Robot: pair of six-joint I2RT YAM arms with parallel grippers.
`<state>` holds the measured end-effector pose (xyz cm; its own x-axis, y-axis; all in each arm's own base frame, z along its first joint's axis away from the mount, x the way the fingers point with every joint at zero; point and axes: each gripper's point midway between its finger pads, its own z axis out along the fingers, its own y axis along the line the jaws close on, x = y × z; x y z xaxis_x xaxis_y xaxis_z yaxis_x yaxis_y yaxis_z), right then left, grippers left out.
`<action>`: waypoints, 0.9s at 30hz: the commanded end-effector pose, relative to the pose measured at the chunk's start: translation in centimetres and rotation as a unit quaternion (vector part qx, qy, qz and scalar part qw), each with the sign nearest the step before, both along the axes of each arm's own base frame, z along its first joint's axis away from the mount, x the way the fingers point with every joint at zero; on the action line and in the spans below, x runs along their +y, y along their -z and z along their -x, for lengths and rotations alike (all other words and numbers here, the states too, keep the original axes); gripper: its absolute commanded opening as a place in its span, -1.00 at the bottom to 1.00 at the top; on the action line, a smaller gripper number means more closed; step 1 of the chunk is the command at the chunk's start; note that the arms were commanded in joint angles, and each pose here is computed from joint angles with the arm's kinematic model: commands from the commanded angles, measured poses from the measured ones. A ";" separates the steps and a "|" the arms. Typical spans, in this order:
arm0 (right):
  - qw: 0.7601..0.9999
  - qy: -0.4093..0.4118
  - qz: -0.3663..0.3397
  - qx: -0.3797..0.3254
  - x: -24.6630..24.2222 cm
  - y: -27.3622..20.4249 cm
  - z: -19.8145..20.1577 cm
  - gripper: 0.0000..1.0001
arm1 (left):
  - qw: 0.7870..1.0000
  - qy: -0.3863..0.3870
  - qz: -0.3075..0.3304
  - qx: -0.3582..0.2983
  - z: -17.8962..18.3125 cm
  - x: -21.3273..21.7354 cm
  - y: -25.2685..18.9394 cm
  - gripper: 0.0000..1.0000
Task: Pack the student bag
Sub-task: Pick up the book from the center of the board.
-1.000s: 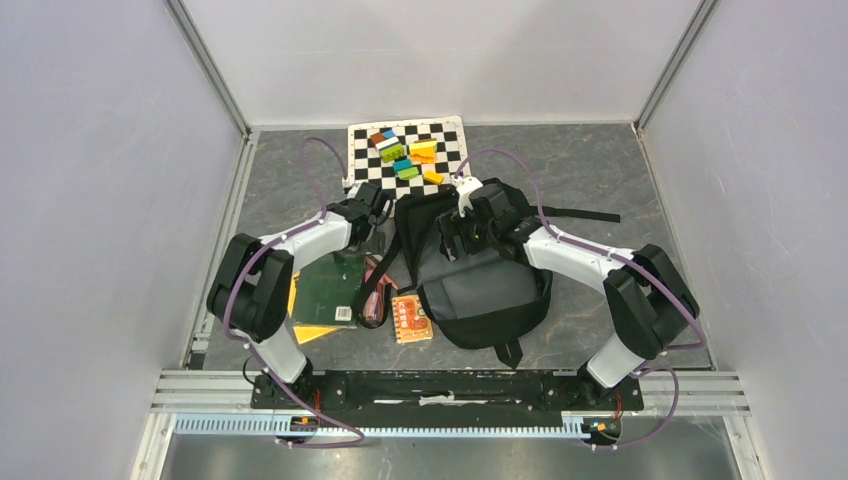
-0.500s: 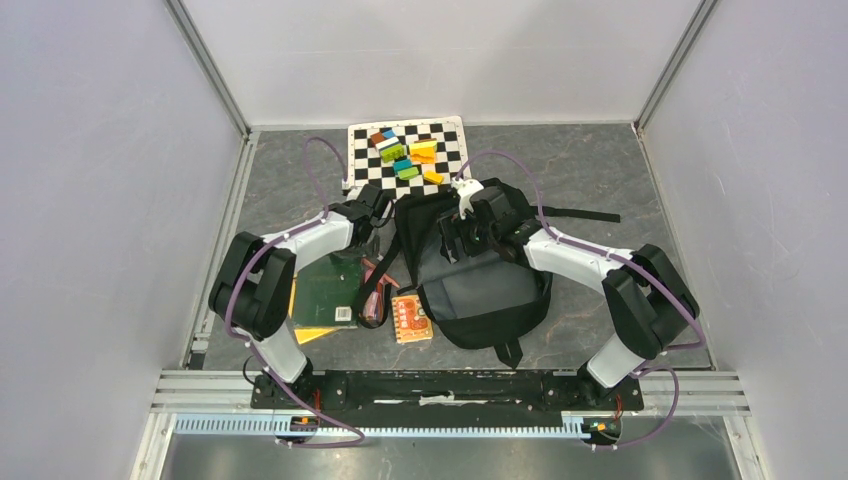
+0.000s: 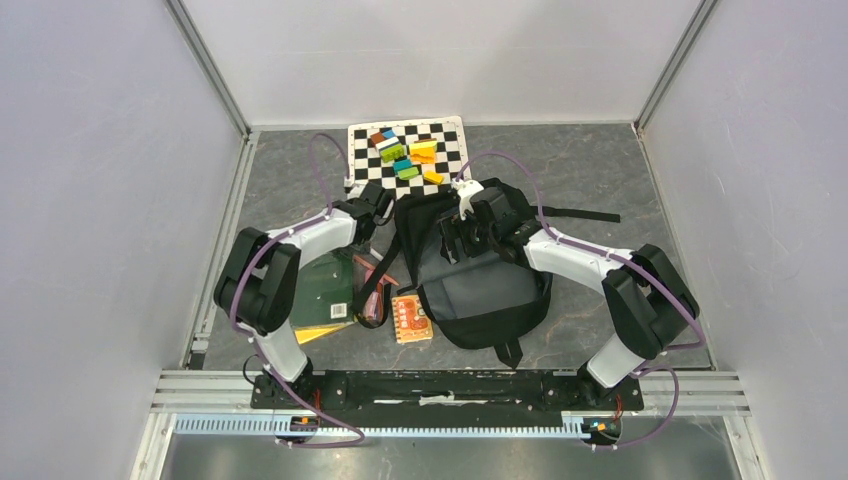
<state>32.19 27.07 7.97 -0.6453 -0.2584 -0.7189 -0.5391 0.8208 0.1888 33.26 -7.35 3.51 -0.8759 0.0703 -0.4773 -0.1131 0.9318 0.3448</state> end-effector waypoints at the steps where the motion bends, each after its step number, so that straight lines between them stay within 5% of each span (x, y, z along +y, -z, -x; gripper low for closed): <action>1: 0.999 -0.007 -0.024 -0.020 0.6 -1.8 -0.1 0.79 | 0.999 0.000 0.034 -0.011 0.1 -0.7 -0.8 -0.15; 14: 0.999 -0.004 -0.021 -0.025 0.3 -2.3 0.1 0.79 | 0.990 0.001 0.074 -0.119 1.6 0.4 -9.2 -0.96; 27: 0.999 -0.003 -0.030 -0.031 0.2 -3.4 0.2 0.79 | 0.960 0.017 0.184 -0.212 4.4 -0.5 -17.2 -0.96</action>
<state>31.80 26.84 9.27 -0.6294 -0.2470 -0.7368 -0.5451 0.8160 0.1922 28.81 -6.30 17.32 -0.6594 -0.0588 -0.7495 -0.1558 0.9860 0.0598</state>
